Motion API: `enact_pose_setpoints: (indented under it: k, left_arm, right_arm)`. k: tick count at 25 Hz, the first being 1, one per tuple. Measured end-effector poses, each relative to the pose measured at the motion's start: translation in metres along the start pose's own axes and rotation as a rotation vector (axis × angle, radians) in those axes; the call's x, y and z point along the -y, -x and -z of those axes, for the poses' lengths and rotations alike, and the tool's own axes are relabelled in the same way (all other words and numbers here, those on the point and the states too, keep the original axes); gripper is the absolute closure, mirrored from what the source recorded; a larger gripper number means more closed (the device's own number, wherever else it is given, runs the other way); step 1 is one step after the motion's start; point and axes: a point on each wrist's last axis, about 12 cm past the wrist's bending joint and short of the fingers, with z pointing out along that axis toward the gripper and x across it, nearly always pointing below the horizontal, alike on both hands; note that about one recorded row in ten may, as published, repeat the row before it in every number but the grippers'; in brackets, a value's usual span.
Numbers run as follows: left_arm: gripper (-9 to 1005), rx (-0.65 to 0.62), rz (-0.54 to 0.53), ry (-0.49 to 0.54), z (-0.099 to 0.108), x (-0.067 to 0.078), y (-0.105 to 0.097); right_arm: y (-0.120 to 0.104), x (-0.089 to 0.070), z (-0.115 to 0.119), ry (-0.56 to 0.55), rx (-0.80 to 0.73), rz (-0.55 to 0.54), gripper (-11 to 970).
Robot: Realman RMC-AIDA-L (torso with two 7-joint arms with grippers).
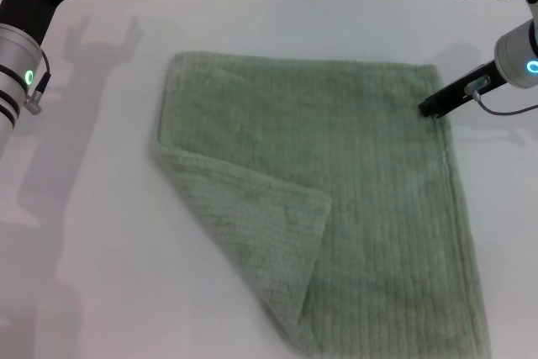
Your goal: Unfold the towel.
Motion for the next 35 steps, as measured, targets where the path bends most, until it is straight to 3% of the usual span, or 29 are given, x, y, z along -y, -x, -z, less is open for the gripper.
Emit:
enact_pose_setpoints:
  k: [8, 17, 20, 27, 28, 30, 31, 32, 35]
  left_arm:
    - [135, -0.035, -0.025, -0.07, -0.002, 0.008, -0.002]
    - [136, -0.092, 0.023, -0.122, -0.009, 0.011, -0.001]
    - [136, -0.185, 0.045, -0.125, -0.02, 0.014, -0.002]
    - [136, -0.207, 0.062, -0.13, -0.023, 0.016, -0.002]
    - [136, -0.273, 0.123, -0.179, -0.03, 0.025, 0.002]
    - [136, -0.321, 0.138, -0.232, -0.033, 0.031, 0.007]
    - [136, -0.321, 0.138, -0.232, -0.033, 0.031, 0.007]
    - [136, -0.401, 0.117, -0.338, -0.038, 0.042, 0.018]
    - [136, -0.446, 0.114, -0.386, -0.039, 0.046, 0.024]
  right_arm:
    - [0.002, 0.001, 0.0, -0.008, -0.002, 0.006, 931]
    - [0.005, 0.002, 0.0, -0.021, -0.021, 0.019, 928]
    - [0.006, 0.002, 0.001, -0.021, -0.019, 0.016, 926]
    - [0.005, 0.002, 0.0, -0.02, -0.021, 0.016, 924]
    - [0.005, 0.002, 0.0, -0.02, -0.021, 0.016, 924]
    - [0.005, 0.002, 0.0, -0.019, -0.023, 0.015, 923]
    - [0.005, 0.001, 0.0, -0.018, -0.023, 0.015, 923]
    - [0.005, 0.001, 0.0, -0.019, -0.025, 0.017, 922]
    - [0.004, 0.002, 0.0, -0.021, -0.026, 0.018, 921]
